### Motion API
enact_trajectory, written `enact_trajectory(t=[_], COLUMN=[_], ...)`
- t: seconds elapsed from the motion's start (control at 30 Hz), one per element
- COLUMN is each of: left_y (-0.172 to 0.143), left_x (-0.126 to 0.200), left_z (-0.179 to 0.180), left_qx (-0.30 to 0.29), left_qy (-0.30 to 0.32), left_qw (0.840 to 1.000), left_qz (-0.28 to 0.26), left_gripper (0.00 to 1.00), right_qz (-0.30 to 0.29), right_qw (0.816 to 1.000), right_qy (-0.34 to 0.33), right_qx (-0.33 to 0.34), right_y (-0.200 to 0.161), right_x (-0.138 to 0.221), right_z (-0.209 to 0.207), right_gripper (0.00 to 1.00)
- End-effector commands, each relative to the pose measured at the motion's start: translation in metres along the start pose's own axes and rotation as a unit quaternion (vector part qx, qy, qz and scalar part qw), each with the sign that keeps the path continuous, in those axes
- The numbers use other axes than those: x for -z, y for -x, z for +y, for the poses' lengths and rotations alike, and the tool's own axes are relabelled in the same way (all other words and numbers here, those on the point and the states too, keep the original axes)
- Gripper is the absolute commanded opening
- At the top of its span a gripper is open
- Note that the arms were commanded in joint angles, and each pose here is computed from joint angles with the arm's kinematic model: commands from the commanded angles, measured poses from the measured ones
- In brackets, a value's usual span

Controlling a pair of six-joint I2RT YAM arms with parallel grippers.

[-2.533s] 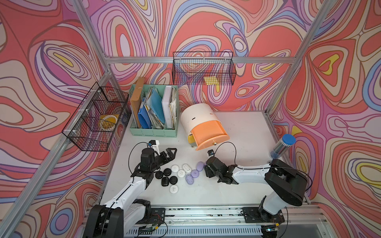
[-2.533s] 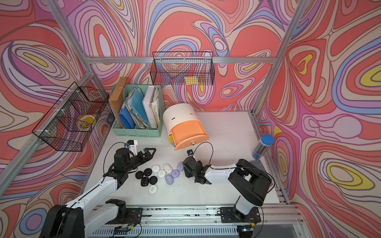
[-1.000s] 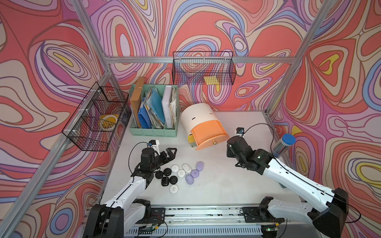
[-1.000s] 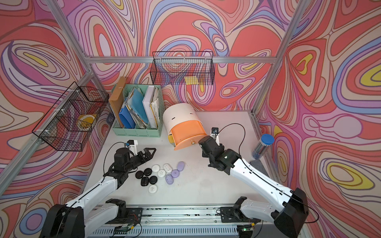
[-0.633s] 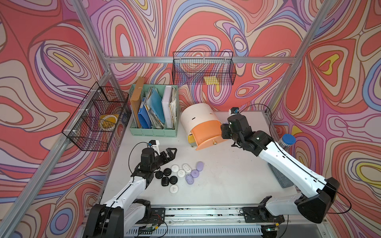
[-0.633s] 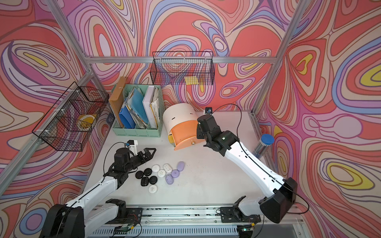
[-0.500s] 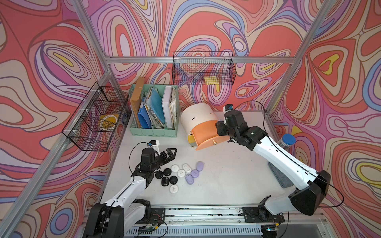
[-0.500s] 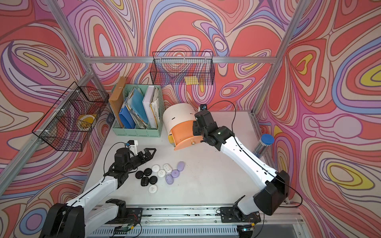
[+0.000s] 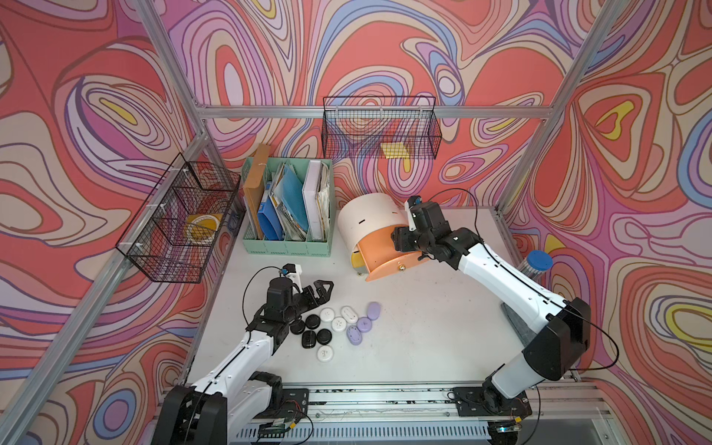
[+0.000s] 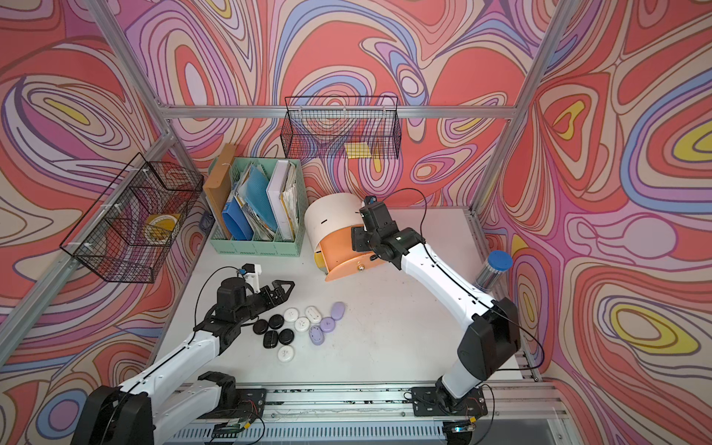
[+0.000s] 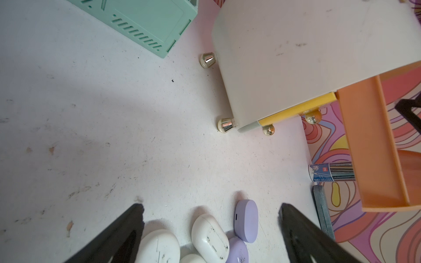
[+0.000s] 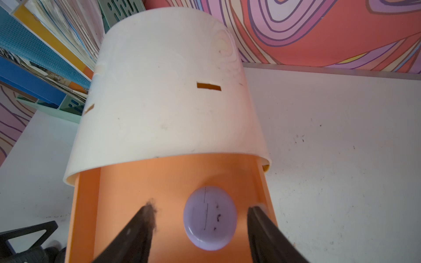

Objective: Put the bluetooth earphones in the drawer according to color
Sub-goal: Place the bluetooth earphone in the drawer.

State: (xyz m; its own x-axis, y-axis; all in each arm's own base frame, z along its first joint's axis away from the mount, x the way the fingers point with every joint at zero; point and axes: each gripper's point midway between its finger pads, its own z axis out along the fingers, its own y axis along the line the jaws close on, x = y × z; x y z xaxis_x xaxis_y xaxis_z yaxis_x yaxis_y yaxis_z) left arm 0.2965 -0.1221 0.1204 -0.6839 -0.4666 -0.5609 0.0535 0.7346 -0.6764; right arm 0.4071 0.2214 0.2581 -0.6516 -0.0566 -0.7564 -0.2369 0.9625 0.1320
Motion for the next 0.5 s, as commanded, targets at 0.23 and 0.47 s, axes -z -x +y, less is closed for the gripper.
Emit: enact_trajectory(t=[0.23, 0.47], left_y=[-0.040, -0.073], left_x=[0.011, 0.039], left_z=[-0.019, -0.022], left_qx=[-0.036, -0.059], left_qy=[0.024, 0.042], left_qw=[0.998, 0.994], left_qz=[0.053, 0.083], left_gripper=[0.94, 0.89], right_qz=[-0.041, -0.054], right_qw=[0.999, 0.998], right_qy=[0.014, 0.010], right_qx=[-0.002, -0.018], right_y=[0.019, -0.009], right_x=[0.054, 0.089], right_z=[-0.005, -0.022], right_gripper=[0.85, 0.98])
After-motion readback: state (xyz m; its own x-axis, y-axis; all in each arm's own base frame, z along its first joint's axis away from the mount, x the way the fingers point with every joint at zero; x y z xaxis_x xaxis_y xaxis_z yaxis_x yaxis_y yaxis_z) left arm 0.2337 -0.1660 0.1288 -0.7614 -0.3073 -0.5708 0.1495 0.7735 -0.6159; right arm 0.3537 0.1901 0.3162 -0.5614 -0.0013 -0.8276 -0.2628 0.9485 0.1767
